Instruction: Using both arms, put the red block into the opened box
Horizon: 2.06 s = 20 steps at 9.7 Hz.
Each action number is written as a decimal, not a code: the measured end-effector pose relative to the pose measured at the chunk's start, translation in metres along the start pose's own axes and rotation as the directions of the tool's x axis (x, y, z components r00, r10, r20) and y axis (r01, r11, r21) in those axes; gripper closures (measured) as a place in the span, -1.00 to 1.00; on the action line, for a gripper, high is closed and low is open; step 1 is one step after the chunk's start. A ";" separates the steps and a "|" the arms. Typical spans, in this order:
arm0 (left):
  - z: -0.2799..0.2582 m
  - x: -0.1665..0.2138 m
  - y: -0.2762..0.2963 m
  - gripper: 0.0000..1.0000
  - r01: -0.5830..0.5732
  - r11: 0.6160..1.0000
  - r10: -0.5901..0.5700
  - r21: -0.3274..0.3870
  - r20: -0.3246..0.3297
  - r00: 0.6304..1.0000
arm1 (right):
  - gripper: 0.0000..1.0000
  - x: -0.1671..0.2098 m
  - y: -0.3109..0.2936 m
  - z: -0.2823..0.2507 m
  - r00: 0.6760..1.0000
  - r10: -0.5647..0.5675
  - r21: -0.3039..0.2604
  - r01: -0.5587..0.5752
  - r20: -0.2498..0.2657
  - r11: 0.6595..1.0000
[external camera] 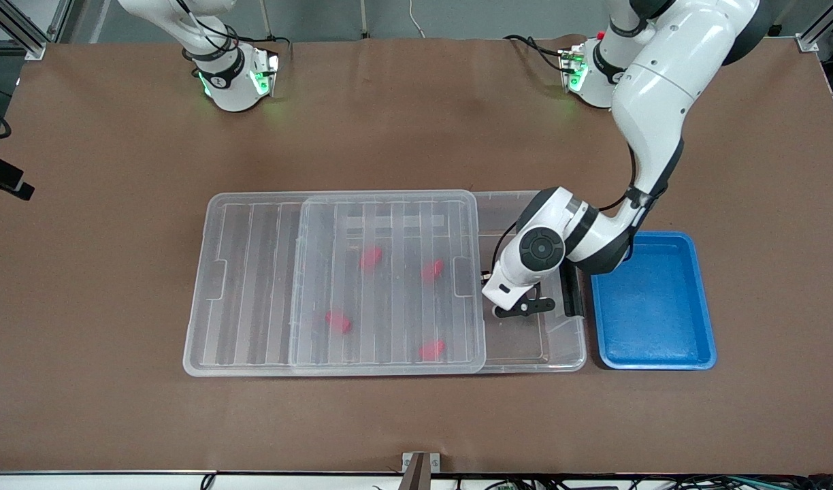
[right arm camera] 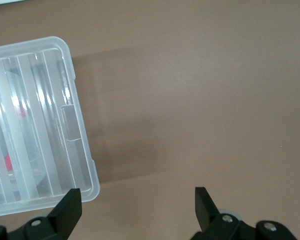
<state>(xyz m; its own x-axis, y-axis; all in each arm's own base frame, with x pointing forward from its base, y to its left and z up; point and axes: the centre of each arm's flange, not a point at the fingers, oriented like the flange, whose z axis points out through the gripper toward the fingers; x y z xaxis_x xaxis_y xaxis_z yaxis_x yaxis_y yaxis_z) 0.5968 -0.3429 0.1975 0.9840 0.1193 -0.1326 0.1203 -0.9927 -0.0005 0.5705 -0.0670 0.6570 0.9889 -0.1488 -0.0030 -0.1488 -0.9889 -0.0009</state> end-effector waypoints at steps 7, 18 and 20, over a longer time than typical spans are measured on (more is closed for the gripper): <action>-0.029 0.007 -0.007 -1.00 0.010 1.000 -0.010 0.015 -0.012 1.000 | -1.00 0.000 0.011 0.004 1.000 -0.013 -0.002 0.013 0.010 1.000; -0.401 -0.026 -0.164 -1.00 -0.043 0.993 0.073 0.110 -0.277 0.958 | 0.91 0.065 -0.067 0.286 0.916 -0.370 0.092 0.360 0.156 0.928; -0.442 -0.046 -0.199 -1.00 -0.091 0.988 0.123 0.121 -0.289 0.949 | 0.98 0.067 -0.094 0.316 0.900 -0.406 0.104 0.393 0.160 0.914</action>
<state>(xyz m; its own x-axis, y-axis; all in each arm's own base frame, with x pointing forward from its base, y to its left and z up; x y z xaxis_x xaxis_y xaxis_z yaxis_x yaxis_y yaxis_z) 0.5862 -0.1443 0.6419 0.9870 -0.0042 0.1604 0.0134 -0.9940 -0.1088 0.6503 0.0166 0.3408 0.9499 0.2673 -0.1621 0.2526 -0.9618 -0.1058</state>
